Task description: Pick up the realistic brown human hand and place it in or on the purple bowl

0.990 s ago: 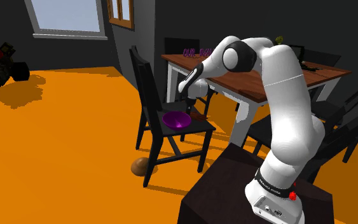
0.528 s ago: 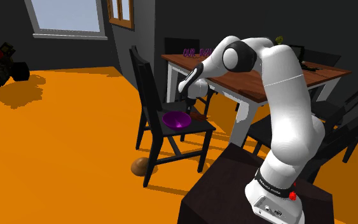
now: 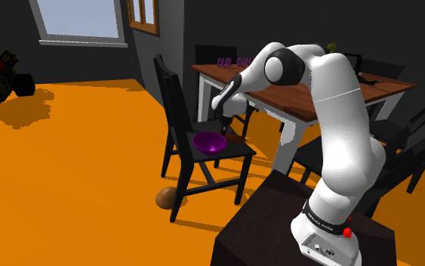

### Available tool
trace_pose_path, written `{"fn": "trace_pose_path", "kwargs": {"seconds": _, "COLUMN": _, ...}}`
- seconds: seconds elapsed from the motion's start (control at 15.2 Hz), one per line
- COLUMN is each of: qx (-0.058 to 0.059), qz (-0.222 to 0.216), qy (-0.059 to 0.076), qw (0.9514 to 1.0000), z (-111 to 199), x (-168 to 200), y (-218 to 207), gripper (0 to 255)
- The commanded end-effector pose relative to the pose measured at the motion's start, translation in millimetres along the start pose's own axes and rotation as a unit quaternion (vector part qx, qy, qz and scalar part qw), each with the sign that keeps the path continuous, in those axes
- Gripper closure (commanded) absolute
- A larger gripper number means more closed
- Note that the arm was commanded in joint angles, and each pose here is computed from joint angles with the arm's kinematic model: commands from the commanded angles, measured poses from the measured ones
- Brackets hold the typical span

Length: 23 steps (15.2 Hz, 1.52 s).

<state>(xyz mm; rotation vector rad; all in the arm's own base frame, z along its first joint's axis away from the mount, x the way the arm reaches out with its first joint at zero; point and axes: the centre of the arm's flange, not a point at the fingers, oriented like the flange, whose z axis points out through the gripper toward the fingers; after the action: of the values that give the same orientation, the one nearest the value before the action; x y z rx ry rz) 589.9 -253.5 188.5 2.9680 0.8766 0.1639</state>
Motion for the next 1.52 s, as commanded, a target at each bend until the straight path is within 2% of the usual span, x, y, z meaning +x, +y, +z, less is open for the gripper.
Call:
{"fn": "trace_pose_path", "kwargs": {"seconds": 0.0, "qx": 0.000, "qz": 0.000, "qy": 0.000, "qw": 1.0000, "z": -8, "x": 0, "y": 0, "gripper": 255}}
{"fn": "trace_pose_path", "kwargs": {"seconds": 1.45, "qx": 0.000, "qz": 0.000, "qy": 0.000, "qw": 1.0000, "z": -123, "x": 11, "y": 9, "gripper": 255}}
